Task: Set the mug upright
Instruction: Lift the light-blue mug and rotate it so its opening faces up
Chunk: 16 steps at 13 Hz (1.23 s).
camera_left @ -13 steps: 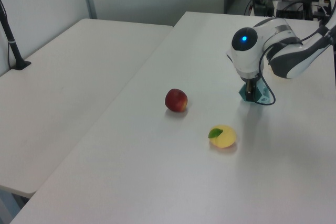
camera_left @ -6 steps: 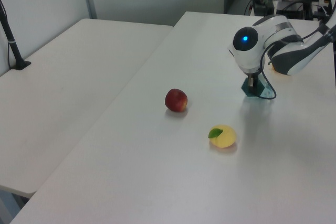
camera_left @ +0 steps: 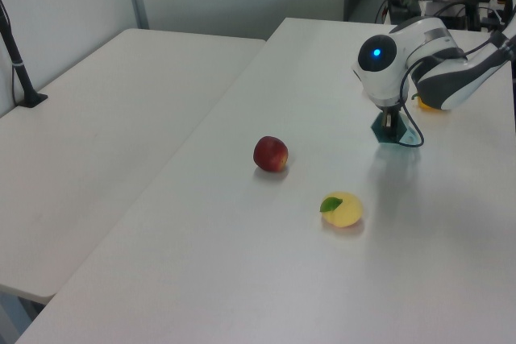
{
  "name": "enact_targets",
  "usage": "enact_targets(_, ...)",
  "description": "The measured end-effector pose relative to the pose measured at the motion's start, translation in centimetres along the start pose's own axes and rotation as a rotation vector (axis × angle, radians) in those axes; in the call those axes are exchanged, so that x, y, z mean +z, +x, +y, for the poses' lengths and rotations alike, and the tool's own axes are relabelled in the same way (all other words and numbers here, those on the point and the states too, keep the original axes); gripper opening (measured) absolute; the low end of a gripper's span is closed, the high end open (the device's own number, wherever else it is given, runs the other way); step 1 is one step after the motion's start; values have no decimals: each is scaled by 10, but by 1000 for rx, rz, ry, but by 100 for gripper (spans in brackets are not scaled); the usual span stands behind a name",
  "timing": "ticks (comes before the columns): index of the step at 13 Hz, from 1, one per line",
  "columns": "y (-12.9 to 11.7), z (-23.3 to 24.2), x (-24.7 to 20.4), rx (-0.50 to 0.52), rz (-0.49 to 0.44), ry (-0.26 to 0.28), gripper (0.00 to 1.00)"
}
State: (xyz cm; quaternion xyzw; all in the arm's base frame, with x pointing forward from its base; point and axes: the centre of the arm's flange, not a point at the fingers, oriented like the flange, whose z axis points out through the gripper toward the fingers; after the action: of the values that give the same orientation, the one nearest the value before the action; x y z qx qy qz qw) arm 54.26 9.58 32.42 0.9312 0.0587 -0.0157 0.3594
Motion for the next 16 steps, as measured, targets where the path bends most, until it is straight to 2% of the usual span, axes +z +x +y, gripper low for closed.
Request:
enact_targets(2, 2, 7, -1, -1, -20, 41, 19)
enact_targets(3, 5, 14, -5, -5, -35, 90, 11)
enact_targets(4, 6, 16, -7, -14, -47, 123, 9)
enact_targets(6, 9, 18, -13, -40, -63, 186, 9)
enact_targets(8, 16, 30, -27, -62, -78, 271, 9)
enact_targets(12, 36, 104, -73, -53, -52, 532, 9)
enact_targets(14, 42, 139, -86, -59, -5, 659, 9)
enact_targets(15, 45, 164, -87, -53, 32, 741, 9)
enact_targets(16, 46, 178, -84, -54, 54, 786, 9)
